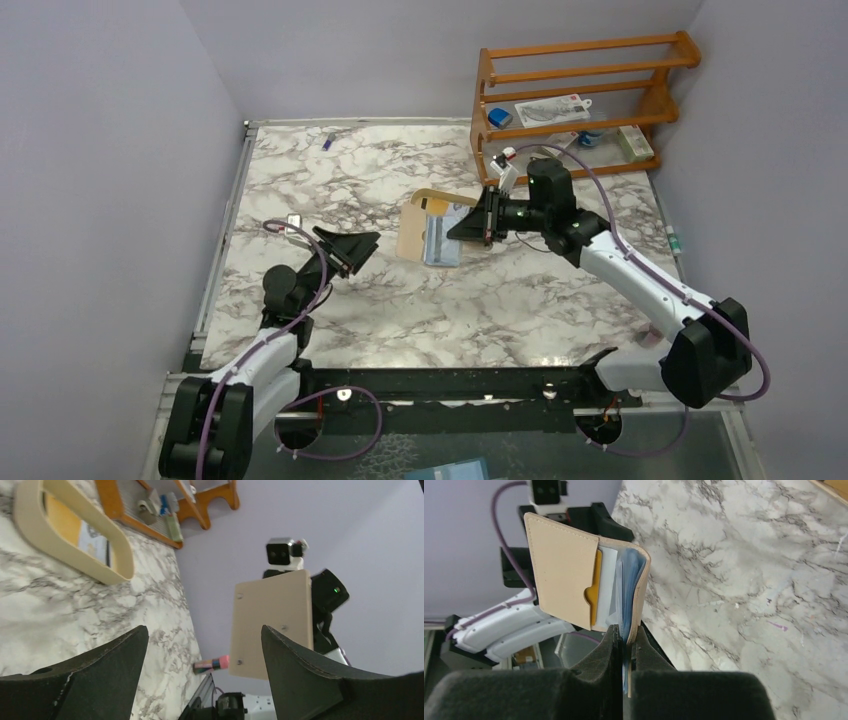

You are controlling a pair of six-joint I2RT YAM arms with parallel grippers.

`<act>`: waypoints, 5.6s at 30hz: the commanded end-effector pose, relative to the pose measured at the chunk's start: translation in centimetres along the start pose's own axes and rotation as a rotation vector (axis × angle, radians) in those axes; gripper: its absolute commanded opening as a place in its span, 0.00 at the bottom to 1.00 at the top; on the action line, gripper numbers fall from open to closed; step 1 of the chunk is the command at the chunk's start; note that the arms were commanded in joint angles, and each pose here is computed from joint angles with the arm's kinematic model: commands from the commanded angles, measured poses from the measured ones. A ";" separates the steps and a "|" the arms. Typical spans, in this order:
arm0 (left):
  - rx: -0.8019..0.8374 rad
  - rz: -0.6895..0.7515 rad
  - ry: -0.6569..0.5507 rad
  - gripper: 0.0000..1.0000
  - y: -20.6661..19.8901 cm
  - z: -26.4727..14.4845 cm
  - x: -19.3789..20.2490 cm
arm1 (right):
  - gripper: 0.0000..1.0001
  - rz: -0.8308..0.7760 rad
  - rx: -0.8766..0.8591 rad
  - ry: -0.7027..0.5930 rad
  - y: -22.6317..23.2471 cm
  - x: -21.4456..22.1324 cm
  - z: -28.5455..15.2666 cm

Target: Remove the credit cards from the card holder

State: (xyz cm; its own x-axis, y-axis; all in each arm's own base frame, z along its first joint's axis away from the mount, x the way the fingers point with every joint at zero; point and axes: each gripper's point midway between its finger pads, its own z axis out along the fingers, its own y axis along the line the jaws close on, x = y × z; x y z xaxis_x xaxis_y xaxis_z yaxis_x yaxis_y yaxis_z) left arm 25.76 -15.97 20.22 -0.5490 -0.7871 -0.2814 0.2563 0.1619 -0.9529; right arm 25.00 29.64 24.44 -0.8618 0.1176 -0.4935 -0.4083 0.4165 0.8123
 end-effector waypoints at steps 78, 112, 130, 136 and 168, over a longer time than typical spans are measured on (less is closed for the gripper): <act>-0.042 0.109 0.415 0.52 2.8 -0.8 9.6 | 0.01 0.071 0.147 0.217 -6.5 6.6 -0.3; -0.040 0.079 0.416 0.00 5.5 -1.9 10.8 | 0.01 0.099 0.188 0.276 -10.3 9.6 0.4; -0.222 0.091 0.532 0.00 15.6 -2.3 16.4 | 0.01 0.088 0.249 0.245 -15.9 11.5 2.4; -0.167 0.146 0.482 0.00 14.4 -0.5 15.8 | 0.15 0.075 0.257 0.248 -16.5 11.8 2.6; -0.152 0.182 0.415 0.00 13.6 0.1 14.6 | 0.98 0.101 0.125 0.264 -10.9 15.4 4.4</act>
State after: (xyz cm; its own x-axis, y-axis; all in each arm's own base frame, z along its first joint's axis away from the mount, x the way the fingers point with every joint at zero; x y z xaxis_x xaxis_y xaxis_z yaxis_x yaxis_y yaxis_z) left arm 18.18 -25.63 1.26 -0.9133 -0.3563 -0.1974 0.0603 0.3610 -0.9306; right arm 16.90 29.98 6.47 -0.9490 -0.1035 -0.2979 -0.3045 0.5462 0.7803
